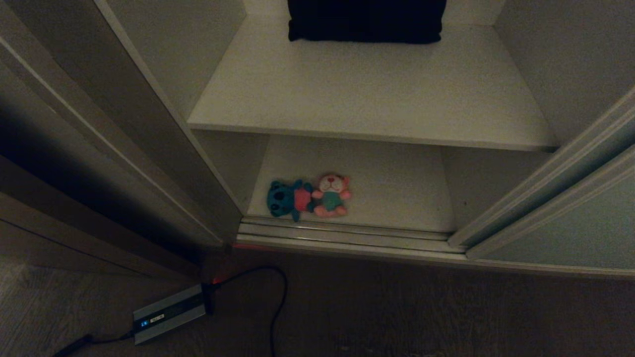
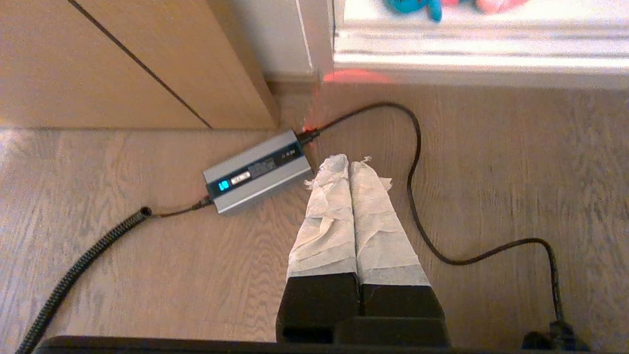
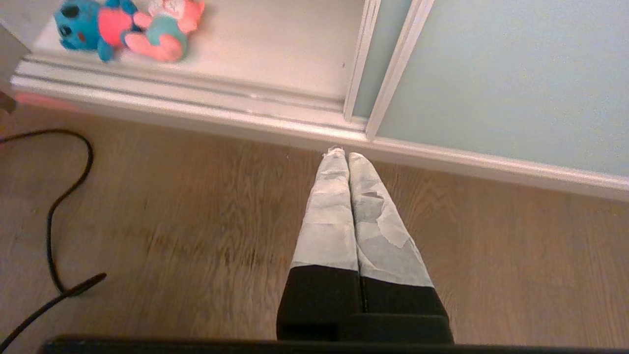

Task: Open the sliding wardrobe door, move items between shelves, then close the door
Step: Close the door

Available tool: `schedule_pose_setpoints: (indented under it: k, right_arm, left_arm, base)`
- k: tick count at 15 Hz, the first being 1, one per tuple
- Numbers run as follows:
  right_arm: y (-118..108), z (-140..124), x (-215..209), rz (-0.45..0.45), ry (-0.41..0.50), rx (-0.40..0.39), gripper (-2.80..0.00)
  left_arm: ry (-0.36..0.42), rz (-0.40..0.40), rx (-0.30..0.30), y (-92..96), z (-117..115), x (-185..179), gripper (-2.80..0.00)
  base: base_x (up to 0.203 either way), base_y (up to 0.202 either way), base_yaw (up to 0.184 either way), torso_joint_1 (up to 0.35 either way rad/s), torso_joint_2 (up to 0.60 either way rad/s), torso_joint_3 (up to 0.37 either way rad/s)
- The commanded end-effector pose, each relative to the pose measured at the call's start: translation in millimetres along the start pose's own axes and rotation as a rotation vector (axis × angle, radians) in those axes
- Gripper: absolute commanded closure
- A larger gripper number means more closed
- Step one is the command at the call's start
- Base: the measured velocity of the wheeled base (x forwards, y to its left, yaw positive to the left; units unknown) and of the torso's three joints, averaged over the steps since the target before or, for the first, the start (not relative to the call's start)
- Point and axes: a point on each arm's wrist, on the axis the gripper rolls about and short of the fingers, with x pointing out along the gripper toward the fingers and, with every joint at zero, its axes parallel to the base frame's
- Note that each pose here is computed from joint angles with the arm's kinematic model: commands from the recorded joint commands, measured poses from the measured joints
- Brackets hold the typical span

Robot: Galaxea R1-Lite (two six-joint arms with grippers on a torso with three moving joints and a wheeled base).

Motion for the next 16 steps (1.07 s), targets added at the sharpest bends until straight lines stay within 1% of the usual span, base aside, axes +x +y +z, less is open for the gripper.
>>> schedule_pose_setpoints:
  k: [1,6,16]
  right_arm:
    - [0.0,-1.1,0.4,0.0,0.006,0.0,0.0]
    - [0.0,-1.2,0.5,0.0,0.006,0.0,0.0]
    - [0.0,-0.8,0.3,0.0,0.005,0.0,0.0]
  left_arm:
    - [0.005,0.0,-0.003,0.0,0.0,0.2,0.0]
    - [0.004,0.0,-0.007,0.0,0.2,0.3,0.0]
    - [0.003,-0.003,-0.013,0.0,0.2,0.3,0.0]
  base:
    - [0.0,0.0,0.0,0.006,0.0,0.202]
    - [0.0,0.0,0.0,0.002,0.0,0.193]
    - [0.0,0.0,0.0,0.0,0.0,0.0]
